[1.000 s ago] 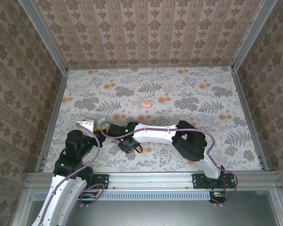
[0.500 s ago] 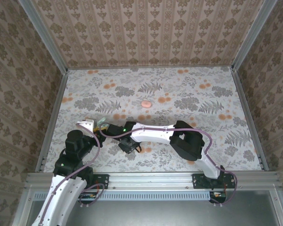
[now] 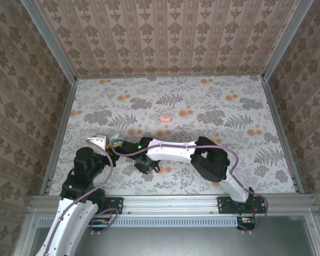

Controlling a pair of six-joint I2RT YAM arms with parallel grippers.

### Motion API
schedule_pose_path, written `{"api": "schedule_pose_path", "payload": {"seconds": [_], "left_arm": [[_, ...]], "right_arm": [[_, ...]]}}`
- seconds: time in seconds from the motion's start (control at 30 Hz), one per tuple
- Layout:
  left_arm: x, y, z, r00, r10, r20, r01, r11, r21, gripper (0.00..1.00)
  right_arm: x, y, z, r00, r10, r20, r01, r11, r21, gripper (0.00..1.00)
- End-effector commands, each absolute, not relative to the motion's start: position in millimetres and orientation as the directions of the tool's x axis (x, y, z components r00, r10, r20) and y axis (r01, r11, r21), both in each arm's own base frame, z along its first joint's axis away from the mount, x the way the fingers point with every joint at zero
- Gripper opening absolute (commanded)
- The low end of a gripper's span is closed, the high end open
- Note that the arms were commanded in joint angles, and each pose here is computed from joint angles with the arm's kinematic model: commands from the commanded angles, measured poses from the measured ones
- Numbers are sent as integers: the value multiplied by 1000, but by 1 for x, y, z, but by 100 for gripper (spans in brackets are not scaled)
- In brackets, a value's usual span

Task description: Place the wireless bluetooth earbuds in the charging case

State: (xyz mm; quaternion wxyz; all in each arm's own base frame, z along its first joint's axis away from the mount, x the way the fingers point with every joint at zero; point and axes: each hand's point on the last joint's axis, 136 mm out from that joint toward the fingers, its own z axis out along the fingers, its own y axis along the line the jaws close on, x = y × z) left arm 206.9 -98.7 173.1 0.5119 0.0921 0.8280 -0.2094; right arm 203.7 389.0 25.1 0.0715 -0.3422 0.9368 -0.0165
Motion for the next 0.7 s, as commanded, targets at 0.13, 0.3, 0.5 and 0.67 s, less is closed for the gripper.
{"api": "schedule_pose_path", "payload": {"seconds": [0.13, 0.3, 0.5, 0.67], "left_arm": [[208, -97, 183, -435, -94, -896, 361, 893, -269, 14], [208, -97, 184, -436, -94, -895, 362, 892, -270, 14], [207, -97, 185, -434, -89, -897, 363, 894, -264, 14], [208, -98, 186, -430, -94, -898, 367, 891, -269, 14]], "right_arm": [[201, 386, 21, -734, -677, -60, -668, 735, -116, 28], [201, 385, 21, -733, -679, -50, -671, 733, -115, 25], [203, 378, 26, -733, -679, -45, -668, 731, -139, 22], [208, 372, 45, -747, -655, -114, -642, 755, -137, 20]]}}
